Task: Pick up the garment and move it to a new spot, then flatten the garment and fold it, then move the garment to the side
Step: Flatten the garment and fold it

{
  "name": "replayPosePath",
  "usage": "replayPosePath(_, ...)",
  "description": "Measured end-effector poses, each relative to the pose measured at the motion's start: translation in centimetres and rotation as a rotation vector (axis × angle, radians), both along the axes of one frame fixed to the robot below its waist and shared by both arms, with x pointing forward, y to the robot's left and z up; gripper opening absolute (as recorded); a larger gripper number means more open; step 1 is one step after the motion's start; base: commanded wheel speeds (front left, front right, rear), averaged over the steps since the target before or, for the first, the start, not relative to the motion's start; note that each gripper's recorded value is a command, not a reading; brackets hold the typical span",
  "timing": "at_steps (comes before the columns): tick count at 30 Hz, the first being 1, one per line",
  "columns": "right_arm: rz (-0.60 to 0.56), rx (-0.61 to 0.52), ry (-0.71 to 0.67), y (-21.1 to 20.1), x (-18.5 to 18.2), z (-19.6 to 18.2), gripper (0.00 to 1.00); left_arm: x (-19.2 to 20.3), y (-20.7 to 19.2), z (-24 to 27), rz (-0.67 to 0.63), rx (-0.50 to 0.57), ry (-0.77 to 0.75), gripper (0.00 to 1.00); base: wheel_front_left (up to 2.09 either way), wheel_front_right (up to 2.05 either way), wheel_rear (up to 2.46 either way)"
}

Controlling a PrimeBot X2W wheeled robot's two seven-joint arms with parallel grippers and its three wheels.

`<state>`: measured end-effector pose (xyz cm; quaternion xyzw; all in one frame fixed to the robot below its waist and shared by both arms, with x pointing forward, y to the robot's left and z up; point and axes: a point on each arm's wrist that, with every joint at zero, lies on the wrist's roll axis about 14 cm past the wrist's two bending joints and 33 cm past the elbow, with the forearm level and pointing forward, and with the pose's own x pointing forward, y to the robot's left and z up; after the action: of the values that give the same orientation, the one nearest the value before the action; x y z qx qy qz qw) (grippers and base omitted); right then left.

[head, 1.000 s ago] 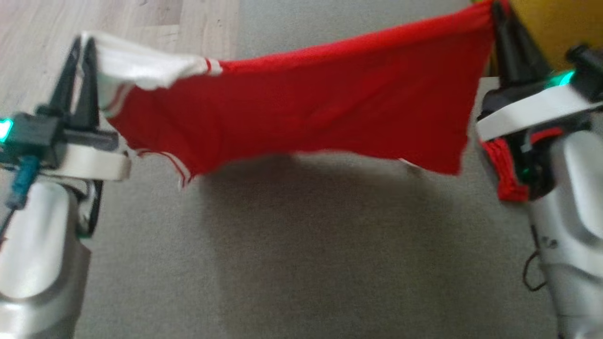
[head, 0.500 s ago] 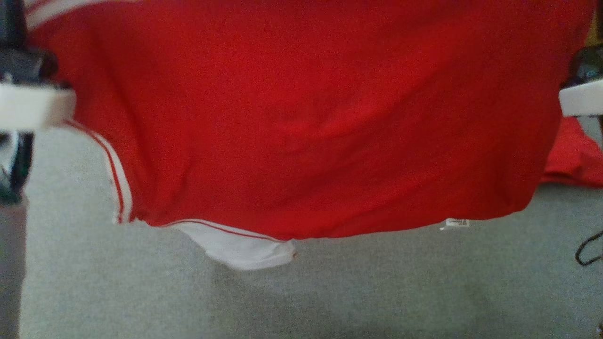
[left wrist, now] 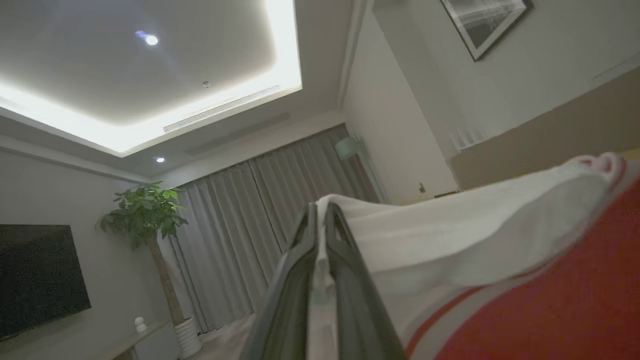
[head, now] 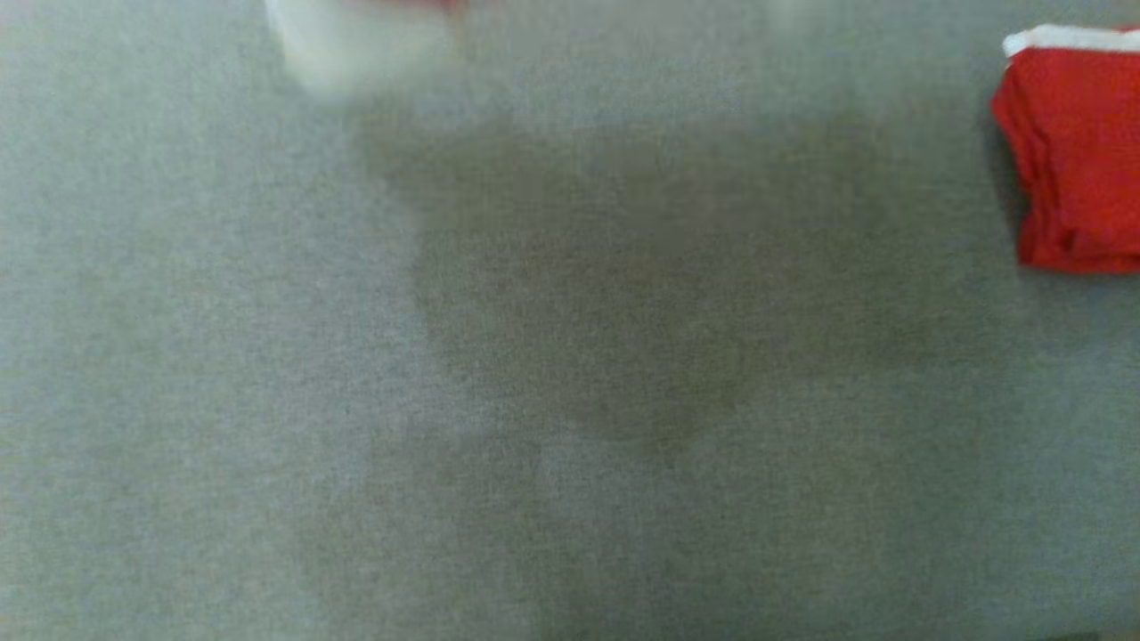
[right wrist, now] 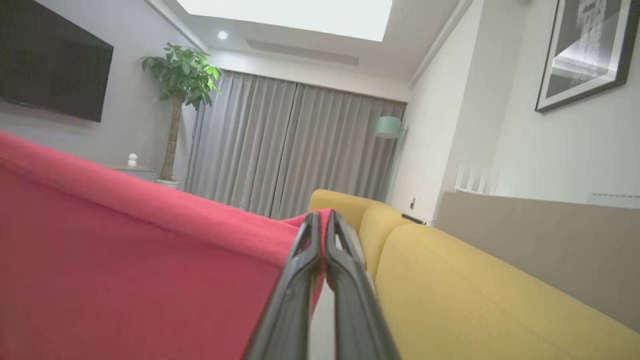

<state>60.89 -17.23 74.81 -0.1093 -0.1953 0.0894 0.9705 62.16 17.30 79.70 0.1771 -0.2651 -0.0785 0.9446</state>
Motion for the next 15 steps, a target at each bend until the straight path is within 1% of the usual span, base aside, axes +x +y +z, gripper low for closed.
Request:
replayPosePath(2, -0.006, 0.007, -0.04, 0.1, 2.3, -0.3, 0.0, 1.5, 0.4, 1.9, 0.008, -0.053, -0.09, 0.0, 0.0, 0.0, 0.0)
replayPosePath(5, -0.006, 0.031, -0.03, 0.1, 3.5, -2.3, 0.0, 2.6, 0.1, 1.0, -0.004, -0.079, -0.091, 0.0, 0.0, 0.0, 0.0)
replayPosePath(6, -0.007, 0.045, -0.013, 0.1, 3.7, -3.1, 0.0, 2.8, 0.1, 0.3, -0.005, -0.081, -0.074, 0.0, 0.0, 0.0, 0.0)
replayPosePath(10, -0.021, 0.056, 0.059, 0.0, 4.0, -6.3, 0.0, 3.2, -0.6, -3.0, -0.025, -0.035, 0.014, 0.0, 0.0, 0.0, 0.0)
replayPosePath(12, -0.029, 0.052, 0.124, -0.2, 4.1, -9.1, 0.0, 3.4, -0.5, -5.8, -0.025, -0.017, 0.076, 0.0, 0.0, 0.0, 0.0)
replayPosePath(15, -0.034, 0.022, 0.27, 0.1, 3.3, -15.2, 0.0, 3.0, 0.1, -12.8, -0.016, 0.003, 0.231, 0.0, 0.0, 0.0, 0.0)
